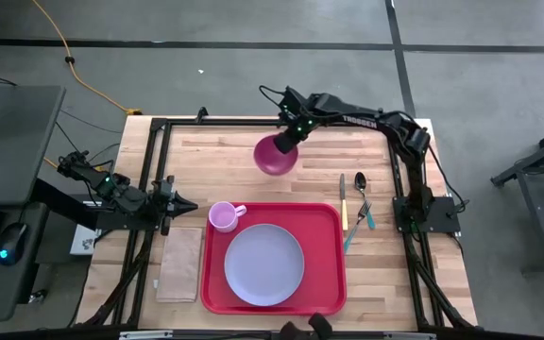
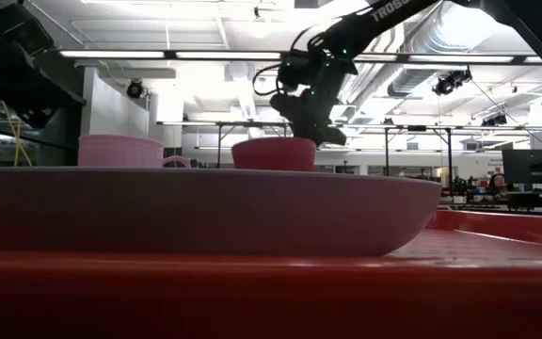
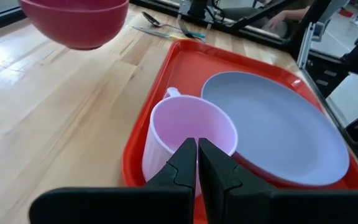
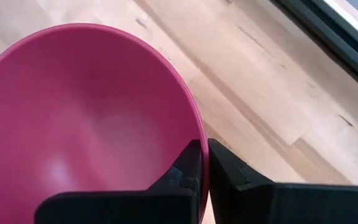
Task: Set up tray
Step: Put the pink bowl on the purple plate
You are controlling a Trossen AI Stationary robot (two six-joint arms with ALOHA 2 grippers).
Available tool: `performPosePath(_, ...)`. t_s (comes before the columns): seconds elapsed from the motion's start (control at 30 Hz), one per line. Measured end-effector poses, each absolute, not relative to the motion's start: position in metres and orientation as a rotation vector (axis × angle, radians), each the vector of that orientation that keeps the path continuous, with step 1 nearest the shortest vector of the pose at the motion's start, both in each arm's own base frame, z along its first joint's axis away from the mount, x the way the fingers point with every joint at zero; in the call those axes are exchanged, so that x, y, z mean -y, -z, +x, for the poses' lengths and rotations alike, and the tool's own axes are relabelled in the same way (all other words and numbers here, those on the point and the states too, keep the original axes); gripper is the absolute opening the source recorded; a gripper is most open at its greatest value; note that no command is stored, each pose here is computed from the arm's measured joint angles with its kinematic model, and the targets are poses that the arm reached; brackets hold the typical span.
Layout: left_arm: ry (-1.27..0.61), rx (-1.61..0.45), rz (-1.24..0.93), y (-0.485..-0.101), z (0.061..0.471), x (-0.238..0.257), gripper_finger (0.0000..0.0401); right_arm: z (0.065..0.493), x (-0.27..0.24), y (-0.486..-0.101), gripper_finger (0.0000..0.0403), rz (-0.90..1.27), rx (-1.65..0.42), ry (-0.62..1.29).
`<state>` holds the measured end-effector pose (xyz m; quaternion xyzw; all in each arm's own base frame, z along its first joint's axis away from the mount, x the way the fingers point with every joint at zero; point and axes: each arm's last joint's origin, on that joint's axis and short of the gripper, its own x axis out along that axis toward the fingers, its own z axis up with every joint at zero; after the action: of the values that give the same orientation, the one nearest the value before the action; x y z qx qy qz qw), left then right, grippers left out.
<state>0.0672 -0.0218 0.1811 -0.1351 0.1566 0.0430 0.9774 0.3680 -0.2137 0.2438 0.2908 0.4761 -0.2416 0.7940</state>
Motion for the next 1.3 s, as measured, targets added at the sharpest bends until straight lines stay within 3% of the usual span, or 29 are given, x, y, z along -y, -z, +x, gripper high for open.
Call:
performPosePath(0.43,-0.051,-0.267,-0.125,-0.173,0.074,0.026,0.0044,0.389,0.179,-0.266,0.0000,0.567,-1.018,0.432)
performPosePath(1.3,0.117,-0.188,-0.182,-0.171,0.081,0.034,0.0044,0.395,0.150,-0.288,0.0000,0.542,-1.059,0.358)
